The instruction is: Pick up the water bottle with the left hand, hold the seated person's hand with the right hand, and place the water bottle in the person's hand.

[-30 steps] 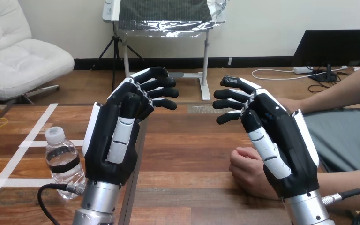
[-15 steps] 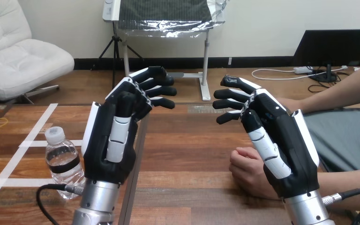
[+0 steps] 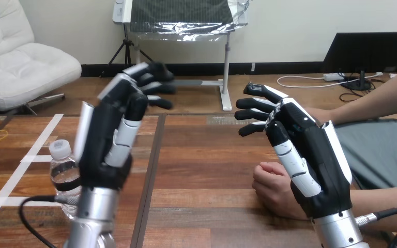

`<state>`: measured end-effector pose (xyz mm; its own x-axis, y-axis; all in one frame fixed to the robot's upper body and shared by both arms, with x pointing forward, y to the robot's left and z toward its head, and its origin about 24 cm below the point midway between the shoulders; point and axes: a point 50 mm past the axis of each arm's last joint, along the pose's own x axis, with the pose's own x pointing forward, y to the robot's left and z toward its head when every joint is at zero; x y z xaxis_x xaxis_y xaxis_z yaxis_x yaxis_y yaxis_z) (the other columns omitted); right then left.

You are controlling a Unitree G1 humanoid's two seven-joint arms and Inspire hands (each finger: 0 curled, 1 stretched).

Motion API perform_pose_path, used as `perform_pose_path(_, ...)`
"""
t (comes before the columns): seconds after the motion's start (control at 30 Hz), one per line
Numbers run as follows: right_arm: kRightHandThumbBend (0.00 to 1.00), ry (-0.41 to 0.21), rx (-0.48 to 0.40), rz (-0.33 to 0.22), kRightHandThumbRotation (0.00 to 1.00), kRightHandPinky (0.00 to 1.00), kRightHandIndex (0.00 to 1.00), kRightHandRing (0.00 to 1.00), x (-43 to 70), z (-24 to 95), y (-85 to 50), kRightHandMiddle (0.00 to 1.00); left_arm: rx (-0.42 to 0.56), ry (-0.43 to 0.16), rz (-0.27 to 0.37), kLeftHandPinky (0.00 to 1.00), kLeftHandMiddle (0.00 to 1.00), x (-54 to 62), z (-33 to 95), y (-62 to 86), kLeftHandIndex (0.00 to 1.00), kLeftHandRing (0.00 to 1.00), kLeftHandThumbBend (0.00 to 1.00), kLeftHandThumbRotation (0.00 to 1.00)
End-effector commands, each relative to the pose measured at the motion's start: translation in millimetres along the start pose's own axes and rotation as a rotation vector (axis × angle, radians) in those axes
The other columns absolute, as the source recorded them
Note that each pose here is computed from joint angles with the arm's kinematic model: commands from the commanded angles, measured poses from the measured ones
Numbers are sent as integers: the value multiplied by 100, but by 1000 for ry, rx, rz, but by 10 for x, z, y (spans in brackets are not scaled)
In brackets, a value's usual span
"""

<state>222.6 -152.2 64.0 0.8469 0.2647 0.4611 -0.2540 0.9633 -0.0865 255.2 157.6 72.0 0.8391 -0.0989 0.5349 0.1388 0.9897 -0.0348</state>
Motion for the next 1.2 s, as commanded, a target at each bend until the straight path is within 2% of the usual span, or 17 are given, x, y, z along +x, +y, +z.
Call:
perform_pose_path(0.0, 53, -71, -17, 2, 74, 58, 79, 70, 105, 98, -9, 74, 64, -96, -1, 52, 70, 198, 122, 45, 70, 65, 99, 26)
perform_pose_path(0.13, 52, -70, -16, 0, 74, 58, 79, 70, 104, 96, -6, 74, 114, -109, 4, 52, 71, 215, 143, 81, 71, 66, 100, 21)
perform_pose_path(0.47, 52, -69, -18, 0, 73, 57, 79, 70, 101, 94, -5, 74, 133, -117, 17, 52, 74, 246, 182, 114, 75, 69, 100, 9)
perform_pose_path(0.73, 52, -69, -16, 3, 73, 58, 79, 70, 103, 95, -7, 74, 153, -117, 16, 55, 77, 258, 198, 120, 77, 73, 100, 6)
perform_pose_path(1.17, 52, -70, -22, 3, 74, 58, 80, 70, 95, 100, -9, 74, 199, -116, 1, 64, 83, 252, 223, 128, 85, 80, 100, 2)
